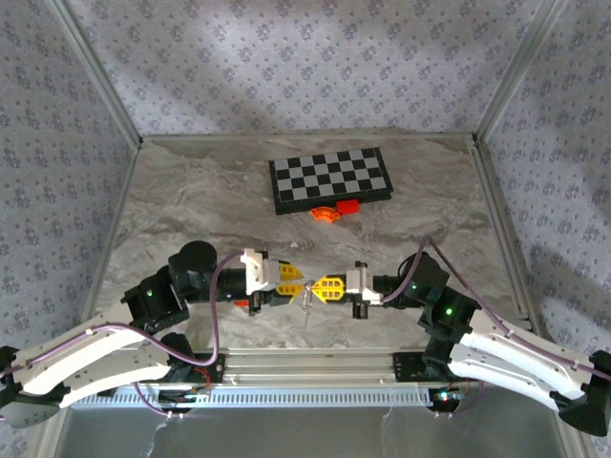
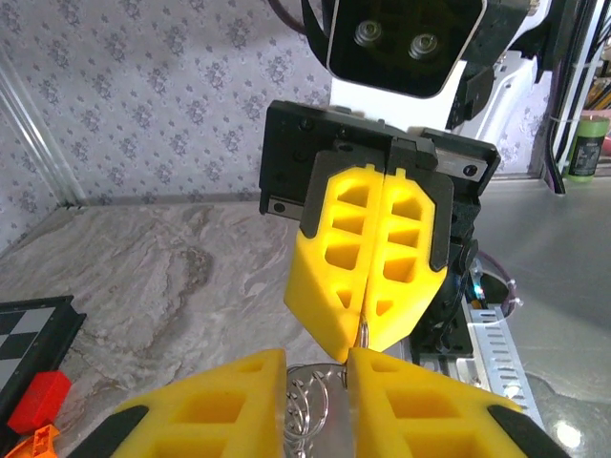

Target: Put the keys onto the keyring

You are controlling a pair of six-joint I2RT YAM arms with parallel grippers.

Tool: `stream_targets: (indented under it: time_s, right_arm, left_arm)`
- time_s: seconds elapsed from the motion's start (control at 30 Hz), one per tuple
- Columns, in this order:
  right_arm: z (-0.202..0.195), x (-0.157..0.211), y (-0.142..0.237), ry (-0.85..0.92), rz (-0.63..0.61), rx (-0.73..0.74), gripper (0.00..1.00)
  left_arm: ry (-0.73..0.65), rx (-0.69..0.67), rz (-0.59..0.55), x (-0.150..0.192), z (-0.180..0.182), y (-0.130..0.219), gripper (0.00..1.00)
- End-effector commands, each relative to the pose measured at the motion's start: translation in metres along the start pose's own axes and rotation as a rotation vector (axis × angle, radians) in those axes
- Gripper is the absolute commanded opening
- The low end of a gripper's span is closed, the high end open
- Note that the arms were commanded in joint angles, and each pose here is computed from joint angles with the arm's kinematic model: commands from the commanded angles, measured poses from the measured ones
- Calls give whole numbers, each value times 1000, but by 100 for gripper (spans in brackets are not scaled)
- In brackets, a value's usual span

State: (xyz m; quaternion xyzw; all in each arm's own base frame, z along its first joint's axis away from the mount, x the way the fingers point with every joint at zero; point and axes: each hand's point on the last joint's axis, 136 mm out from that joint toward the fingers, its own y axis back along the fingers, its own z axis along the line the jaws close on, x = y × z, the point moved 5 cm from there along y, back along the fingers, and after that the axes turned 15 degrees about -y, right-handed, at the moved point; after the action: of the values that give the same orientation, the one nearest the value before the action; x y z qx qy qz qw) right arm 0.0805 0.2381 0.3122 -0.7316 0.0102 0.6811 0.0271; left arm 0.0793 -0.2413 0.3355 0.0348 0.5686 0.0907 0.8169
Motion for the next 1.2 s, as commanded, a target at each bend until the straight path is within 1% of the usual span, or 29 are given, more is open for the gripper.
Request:
stream_targets:
  time_s: [0.0,0.07,0.33,0.47,0.53,0.8,0.97,1.17]
  right_arm:
    - [0,-19,3,90,-29,27,0]
    - [0,-20,3,94,-35,27,0]
    - [1,-27,4,54,-111,22,0]
    - [0,-28,4,49,-130,27,0]
    - [-1,-29,5,55,-126,35,0]
    - [-5,-23,-2,44,-35,54,0]
    - [-5,-22,-4,56,-22,58,0]
    - [-7,-21,-5,67,-1,71,0]
  left_arm:
    - [-33,6,-29,-13,0,6,25]
    - [-34,2,-29,-13,0,6,27]
    - [-44,18,-65,-19,-2,8,27]
    - [-49,27,-80,-22,-2,8,28]
    - [-49,32,-77,-22,-3,7,28]
    - [-52,19,-21,-20,2,7,27]
    - [-58,20,28,-19,4,5,25]
    - [-57,32,88,-13,6,1,25]
